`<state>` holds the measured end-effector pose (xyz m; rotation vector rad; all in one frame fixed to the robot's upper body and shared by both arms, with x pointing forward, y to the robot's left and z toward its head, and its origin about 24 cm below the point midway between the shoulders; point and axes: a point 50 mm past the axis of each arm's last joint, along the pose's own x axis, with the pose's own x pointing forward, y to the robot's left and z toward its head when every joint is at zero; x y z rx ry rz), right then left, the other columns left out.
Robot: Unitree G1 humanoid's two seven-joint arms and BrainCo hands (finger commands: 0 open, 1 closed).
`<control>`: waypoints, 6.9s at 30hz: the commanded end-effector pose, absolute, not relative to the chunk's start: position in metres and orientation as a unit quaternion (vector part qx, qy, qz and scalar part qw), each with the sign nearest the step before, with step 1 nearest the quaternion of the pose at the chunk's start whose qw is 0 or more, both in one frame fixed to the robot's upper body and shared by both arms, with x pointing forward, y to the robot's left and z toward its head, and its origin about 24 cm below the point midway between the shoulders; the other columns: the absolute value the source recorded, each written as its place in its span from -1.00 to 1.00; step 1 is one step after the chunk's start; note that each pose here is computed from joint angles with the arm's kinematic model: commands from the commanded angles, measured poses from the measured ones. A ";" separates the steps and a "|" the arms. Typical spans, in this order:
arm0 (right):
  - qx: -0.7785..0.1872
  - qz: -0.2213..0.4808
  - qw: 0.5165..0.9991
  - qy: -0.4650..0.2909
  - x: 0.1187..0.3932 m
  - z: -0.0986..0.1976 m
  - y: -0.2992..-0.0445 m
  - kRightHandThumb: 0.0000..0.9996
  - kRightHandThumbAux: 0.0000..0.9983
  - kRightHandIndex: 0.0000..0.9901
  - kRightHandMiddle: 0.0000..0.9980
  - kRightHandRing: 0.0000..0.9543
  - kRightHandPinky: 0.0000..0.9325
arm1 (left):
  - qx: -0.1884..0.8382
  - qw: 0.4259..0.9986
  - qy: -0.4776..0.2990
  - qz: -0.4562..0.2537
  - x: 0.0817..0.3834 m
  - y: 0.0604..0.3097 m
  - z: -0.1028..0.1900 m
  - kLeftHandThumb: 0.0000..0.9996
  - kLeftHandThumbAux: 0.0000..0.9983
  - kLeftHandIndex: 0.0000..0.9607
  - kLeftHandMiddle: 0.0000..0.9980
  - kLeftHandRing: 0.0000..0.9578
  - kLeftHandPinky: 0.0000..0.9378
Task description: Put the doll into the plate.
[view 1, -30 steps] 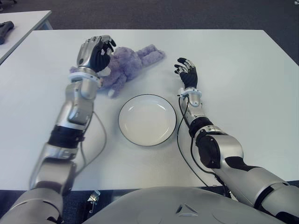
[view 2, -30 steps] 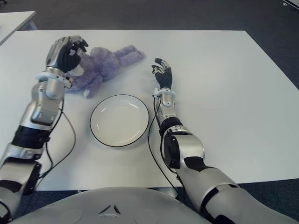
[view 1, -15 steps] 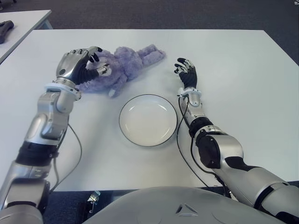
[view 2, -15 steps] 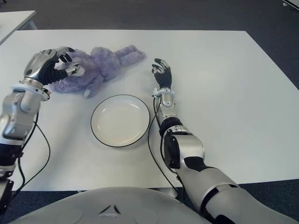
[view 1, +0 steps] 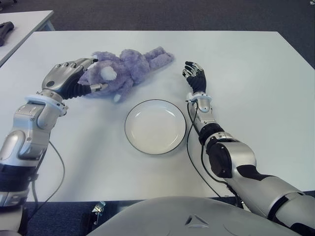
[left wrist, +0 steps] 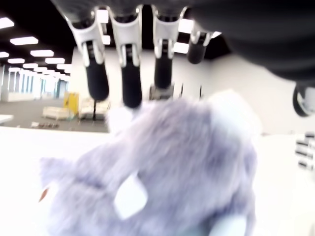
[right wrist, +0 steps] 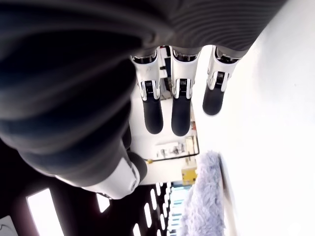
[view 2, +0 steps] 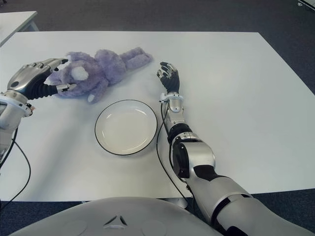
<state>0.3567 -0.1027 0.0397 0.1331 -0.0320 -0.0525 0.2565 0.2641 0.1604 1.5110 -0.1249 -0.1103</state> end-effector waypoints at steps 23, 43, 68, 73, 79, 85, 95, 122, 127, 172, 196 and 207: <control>0.048 -0.031 0.981 0.183 0.285 -0.056 -0.079 0.42 0.46 -0.16 -0.62 -0.77 -0.83 | 0.653 0.751 0.002 -0.094 0.263 0.253 0.130 -0.43 -0.65 -1.00 -1.00 -1.00 -1.00; 0.025 -0.026 0.986 0.164 0.285 -0.054 -0.082 0.42 0.45 -0.15 -0.56 -0.76 -0.77 | 0.722 0.691 -0.028 0.021 0.328 0.237 0.066 -0.47 -0.69 -1.00 -1.00 -1.00 -1.00; 0.012 -0.035 0.984 0.172 0.286 -0.054 -0.083 0.43 0.45 -0.15 -0.52 -0.73 -0.75 | 0.713 0.691 -0.062 0.105 0.339 0.237 0.043 -0.32 -0.61 -1.00 -1.00 -1.00 -1.00; 0.017 -0.035 0.984 0.173 0.286 -0.054 -0.082 0.43 0.45 -0.15 -0.52 -0.73 -0.74 | 0.712 0.691 -0.060 0.109 0.339 0.240 0.042 -0.31 -0.60 -1.00 -1.00 -1.00 -1.00; 0.014 -0.033 0.984 0.174 0.287 -0.053 -0.081 0.43 0.45 -0.15 -0.51 -0.72 -0.73 | 0.709 0.693 -0.058 0.115 0.336 0.246 0.043 -0.30 -0.60 -1.00 -1.00 -1.00 -1.00; 0.020 -0.033 0.984 0.172 0.288 -0.053 -0.081 0.43 0.45 -0.15 -0.51 -0.72 -0.74 | 0.709 0.693 -0.053 0.117 0.336 0.249 0.044 -0.30 -0.60 -1.00 -1.00 -1.00 -1.00; 0.013 -0.033 0.985 0.171 0.288 -0.052 -0.080 0.43 0.45 -0.15 -0.50 -0.72 -0.75 | 0.709 0.694 -0.043 0.120 0.335 0.249 0.042 -0.30 -0.60 -1.00 -1.00 -1.00 -1.00; 0.005 -0.031 0.985 0.170 0.286 -0.054 -0.081 0.43 0.45 -0.15 -0.50 -0.72 -0.74 | 0.613 0.788 -0.052 -0.023 0.274 0.214 0.057 -0.39 -0.54 -1.00 -1.00 -0.75 -0.64; 0.009 -0.032 0.985 0.169 0.285 -0.054 -0.081 0.43 0.45 -0.15 -0.51 -0.73 -0.77 | 0.600 0.795 -0.025 -0.081 0.253 0.206 0.063 -0.44 -0.53 -1.00 -1.00 -0.69 -0.67; 0.020 -0.029 0.984 0.173 0.286 -0.054 -0.079 0.43 0.45 -0.15 -0.53 -0.75 -0.79 | 0.560 0.808 -0.022 -0.185 0.157 0.192 0.131 -0.67 -0.60 -1.00 -1.00 -0.09 -0.31; 0.008 -0.028 0.984 0.173 0.287 -0.053 -0.079 0.43 0.45 -0.15 -0.54 -0.77 -0.83 | 0.710 0.692 -0.049 0.123 0.237 0.277 0.148 -0.49 -0.61 -1.00 -1.00 -0.80 -0.97; 0.004 -0.025 0.985 0.172 0.288 -0.053 -0.079 0.43 0.45 -0.15 -0.53 -0.76 -0.78 | 0.727 0.651 -0.087 0.201 0.251 0.299 0.182 -0.58 -0.62 -1.00 -1.00 -0.63 -0.83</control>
